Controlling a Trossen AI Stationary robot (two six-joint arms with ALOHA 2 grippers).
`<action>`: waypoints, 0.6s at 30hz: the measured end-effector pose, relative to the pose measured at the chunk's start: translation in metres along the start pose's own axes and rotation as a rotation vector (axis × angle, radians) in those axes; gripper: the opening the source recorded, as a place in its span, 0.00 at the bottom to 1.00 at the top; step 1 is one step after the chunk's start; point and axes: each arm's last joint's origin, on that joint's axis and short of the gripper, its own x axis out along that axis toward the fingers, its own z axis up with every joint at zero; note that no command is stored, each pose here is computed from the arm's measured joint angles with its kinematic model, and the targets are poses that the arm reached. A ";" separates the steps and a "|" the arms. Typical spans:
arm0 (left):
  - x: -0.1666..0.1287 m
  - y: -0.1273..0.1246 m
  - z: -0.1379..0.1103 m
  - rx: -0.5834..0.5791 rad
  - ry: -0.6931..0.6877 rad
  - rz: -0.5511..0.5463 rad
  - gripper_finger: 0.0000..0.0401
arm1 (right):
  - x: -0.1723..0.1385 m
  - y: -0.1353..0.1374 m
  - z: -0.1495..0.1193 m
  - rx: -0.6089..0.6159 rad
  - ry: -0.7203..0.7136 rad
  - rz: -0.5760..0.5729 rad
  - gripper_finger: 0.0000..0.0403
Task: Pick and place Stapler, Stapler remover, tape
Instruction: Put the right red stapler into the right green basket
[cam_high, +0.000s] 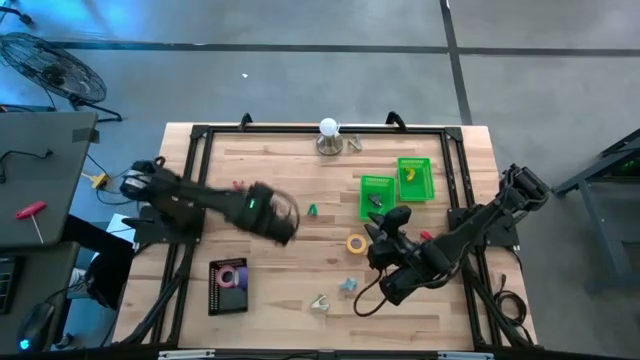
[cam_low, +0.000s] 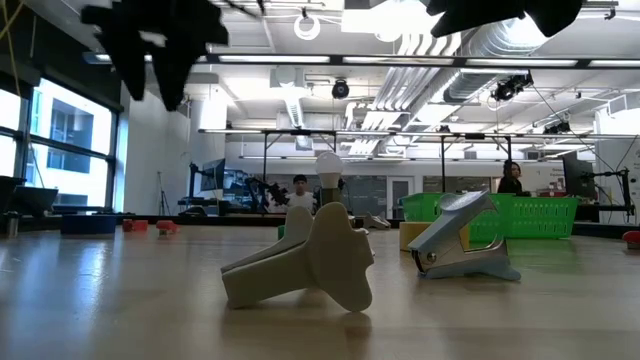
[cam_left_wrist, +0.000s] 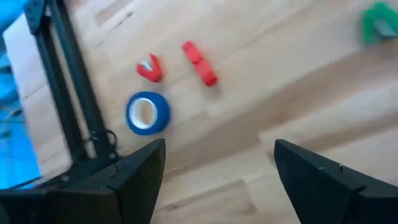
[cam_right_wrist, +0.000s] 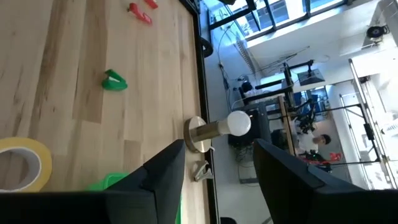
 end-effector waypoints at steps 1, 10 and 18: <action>0.006 0.003 0.011 0.004 0.036 0.010 0.72 | 0.001 0.000 0.000 0.001 0.003 0.006 0.45; 0.052 0.041 0.093 -0.158 0.138 0.087 0.72 | 0.004 0.000 -0.004 0.025 0.042 0.077 0.45; 0.078 0.065 0.119 -0.281 0.105 0.179 0.73 | 0.004 -0.001 -0.013 0.063 0.096 0.080 0.43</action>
